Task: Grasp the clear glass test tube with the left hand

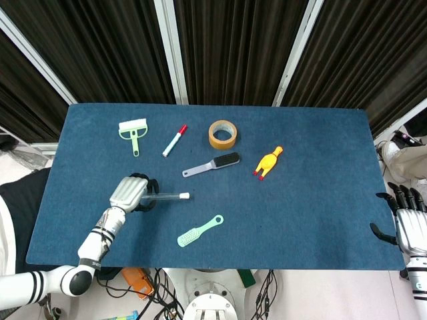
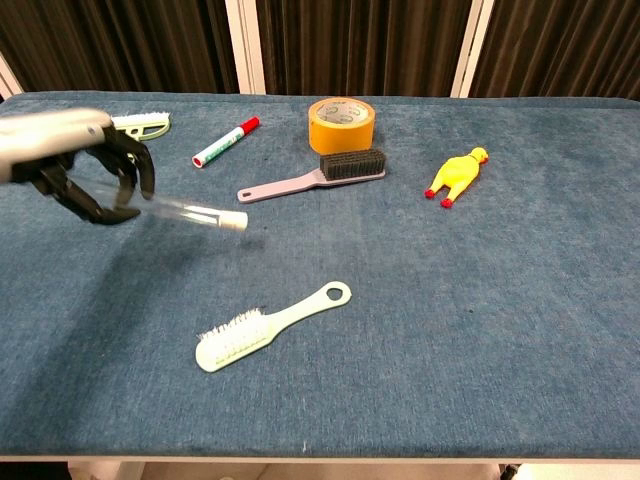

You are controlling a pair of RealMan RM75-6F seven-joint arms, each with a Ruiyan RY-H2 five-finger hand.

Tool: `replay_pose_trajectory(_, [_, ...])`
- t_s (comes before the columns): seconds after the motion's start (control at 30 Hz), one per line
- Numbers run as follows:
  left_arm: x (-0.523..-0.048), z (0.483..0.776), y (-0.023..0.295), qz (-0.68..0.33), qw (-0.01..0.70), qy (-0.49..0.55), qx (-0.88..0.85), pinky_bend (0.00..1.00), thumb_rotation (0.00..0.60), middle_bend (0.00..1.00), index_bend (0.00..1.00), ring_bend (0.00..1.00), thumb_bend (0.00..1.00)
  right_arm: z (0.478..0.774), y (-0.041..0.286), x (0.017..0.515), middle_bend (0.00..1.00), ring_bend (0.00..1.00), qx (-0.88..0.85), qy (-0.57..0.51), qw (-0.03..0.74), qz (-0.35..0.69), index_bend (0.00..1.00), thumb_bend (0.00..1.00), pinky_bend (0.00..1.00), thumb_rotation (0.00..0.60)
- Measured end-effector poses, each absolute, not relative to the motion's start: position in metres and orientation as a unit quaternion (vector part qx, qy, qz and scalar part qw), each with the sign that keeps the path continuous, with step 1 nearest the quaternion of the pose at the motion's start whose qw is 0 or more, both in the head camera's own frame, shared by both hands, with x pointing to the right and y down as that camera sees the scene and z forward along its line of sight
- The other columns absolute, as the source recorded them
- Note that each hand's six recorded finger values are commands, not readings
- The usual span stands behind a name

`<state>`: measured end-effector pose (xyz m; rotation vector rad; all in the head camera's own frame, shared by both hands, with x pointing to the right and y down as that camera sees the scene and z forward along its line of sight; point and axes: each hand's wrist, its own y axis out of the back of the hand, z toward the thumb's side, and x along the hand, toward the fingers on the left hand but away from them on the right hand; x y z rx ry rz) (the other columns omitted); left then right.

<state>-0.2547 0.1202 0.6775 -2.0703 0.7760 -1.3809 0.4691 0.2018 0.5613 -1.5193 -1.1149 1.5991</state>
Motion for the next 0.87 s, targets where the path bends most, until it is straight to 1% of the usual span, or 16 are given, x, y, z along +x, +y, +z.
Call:
replay_pose_trajectory(0.27, [-0.261,0.645,0.096,-0.480,0.245,0.316,-0.781,0.24,0.600,0.62,0.62,0.30,0.44,0.561,0.202,0.470,0.14,0.11,-0.580,-0.426,0.327,0.612,0.32,0.36,0.02,0.600])
replay_pose_trajectory(0.5, [-0.266,0.598,0.063,-0.435,0.214,0.349,-0.802,0.24,0.600,0.62,0.62,0.30,0.44,0.561,0.202,0.470,0.14,0.11,-0.580,-0.426,0.326,0.613,0.32,0.36,0.02,0.600])
replay_pose_trajectory(0.67, [-0.275,0.565,0.044,-0.422,0.216,0.352,-0.807,0.24,0.600,0.62,0.62,0.30,0.44,0.562,0.203,0.469,0.14,0.11,-0.580,-0.425,0.326,0.613,0.32,0.36,0.02,0.600])
replay_pose_trajectory(0.87, [-0.278,0.551,0.039,-0.413,0.198,0.352,-0.816,0.24,0.600,0.62,0.62,0.30,0.44,0.562,0.203,0.470,0.14,0.11,-0.579,-0.426,0.326,0.614,0.32,0.36,0.02,0.600])
